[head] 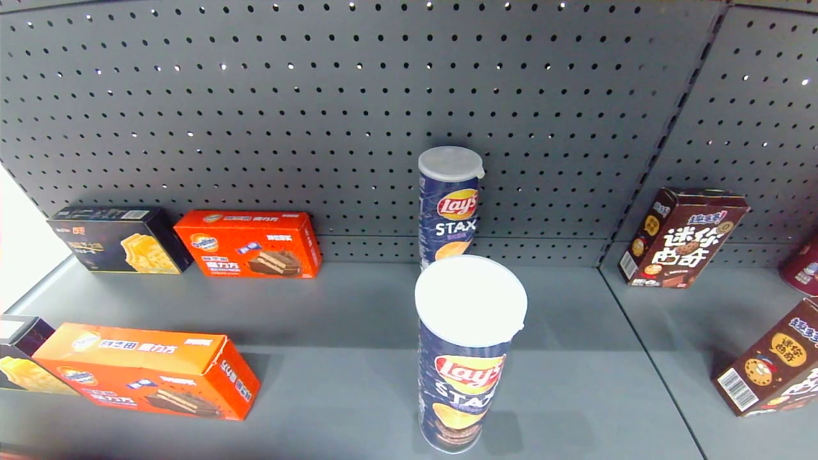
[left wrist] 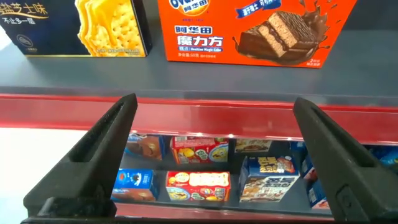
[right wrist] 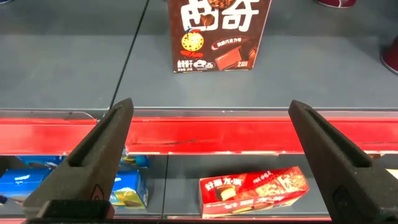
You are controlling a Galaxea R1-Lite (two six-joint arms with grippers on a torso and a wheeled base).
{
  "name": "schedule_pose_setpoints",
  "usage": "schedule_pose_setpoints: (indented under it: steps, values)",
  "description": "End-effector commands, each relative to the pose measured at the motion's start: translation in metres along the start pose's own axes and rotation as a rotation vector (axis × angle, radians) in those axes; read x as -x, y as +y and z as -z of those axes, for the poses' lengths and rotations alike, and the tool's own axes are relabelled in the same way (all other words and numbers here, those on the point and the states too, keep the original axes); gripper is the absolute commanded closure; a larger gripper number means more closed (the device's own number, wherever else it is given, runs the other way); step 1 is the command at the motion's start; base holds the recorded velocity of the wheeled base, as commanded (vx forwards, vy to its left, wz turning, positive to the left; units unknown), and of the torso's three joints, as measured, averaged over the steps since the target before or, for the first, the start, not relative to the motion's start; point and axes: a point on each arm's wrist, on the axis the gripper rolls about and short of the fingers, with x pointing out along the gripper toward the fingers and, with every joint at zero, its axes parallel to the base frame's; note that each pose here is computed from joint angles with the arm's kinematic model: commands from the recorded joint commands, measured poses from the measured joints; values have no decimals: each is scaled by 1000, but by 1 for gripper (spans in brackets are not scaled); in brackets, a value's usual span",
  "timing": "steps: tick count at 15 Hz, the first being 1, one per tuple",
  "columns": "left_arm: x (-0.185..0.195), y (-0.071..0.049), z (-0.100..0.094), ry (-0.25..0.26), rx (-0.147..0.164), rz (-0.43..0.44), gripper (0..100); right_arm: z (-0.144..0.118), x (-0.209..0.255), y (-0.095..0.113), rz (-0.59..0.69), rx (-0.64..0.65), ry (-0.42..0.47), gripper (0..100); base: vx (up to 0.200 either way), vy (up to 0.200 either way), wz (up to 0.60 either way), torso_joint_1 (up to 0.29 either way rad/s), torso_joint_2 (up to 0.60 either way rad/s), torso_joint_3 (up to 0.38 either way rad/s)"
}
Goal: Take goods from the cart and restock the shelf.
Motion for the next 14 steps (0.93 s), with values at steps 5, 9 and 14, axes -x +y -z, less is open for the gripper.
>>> schedule_pose_setpoints:
  steps: [5,9,14]
  values:
    - [0,0,0,-1,2,3,0,0,0,0,-10,-2,-4,0,0,0,0,0,0,0]
    - [0,0,0,-1,5,18,0,0,0,0,-16,-15,-4,0,0,0,0,0,0,0]
    - [0,0,0,-1,3,17,0,0,0,0,-10,20,-4,0,0,0,0,0,0,0]
